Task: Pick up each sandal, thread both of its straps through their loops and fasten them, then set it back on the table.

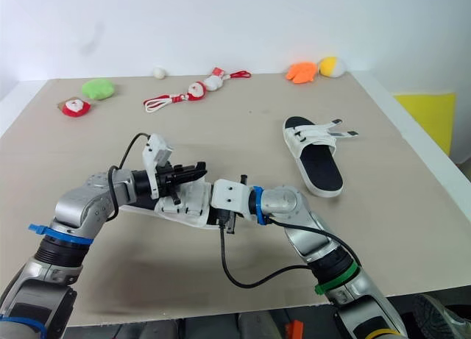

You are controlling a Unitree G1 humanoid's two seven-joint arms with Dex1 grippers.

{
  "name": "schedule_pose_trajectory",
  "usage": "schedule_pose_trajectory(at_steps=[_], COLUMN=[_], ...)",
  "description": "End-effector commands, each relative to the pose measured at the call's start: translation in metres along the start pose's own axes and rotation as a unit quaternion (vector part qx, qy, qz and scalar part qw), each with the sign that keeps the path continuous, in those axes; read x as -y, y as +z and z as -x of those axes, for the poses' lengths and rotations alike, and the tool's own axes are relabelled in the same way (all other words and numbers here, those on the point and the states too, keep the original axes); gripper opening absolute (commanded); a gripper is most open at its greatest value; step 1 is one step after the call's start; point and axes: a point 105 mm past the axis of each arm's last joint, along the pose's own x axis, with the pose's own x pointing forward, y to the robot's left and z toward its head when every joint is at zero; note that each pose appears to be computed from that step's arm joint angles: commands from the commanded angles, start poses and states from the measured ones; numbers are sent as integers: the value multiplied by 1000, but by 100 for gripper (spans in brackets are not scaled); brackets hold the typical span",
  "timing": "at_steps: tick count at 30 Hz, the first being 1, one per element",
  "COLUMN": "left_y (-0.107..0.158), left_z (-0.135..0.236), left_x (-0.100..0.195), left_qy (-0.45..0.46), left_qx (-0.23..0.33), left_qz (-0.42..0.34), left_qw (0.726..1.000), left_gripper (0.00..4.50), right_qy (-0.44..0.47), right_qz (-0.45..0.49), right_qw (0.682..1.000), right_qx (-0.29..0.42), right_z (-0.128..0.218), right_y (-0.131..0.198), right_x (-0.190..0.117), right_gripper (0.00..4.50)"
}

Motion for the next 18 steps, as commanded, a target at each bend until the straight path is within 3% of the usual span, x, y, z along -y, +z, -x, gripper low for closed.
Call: schedule_pose_trajectory(at_steps=[1, 16, 18], left_y=[-6, -18, -18], left_z=[3, 5, 5], left_x=[-10, -9, -7], left_qy=[31, 27, 20], left_qx=[-18, -47, -49], left_qz=[-6, -19, -23], left_qw=[999, 998, 998], left_gripper=[13, 13, 73], right_qy=[24, 22, 22], right_qz=[-15, -16, -16], right_qw=[999, 1000, 1000], right_qx=[-15, -14, -13], right_z=[-4, -4, -4], right_y=[-10, -9, -9], right_x=[-13, -12, -12], right_gripper=[0, 0, 0])
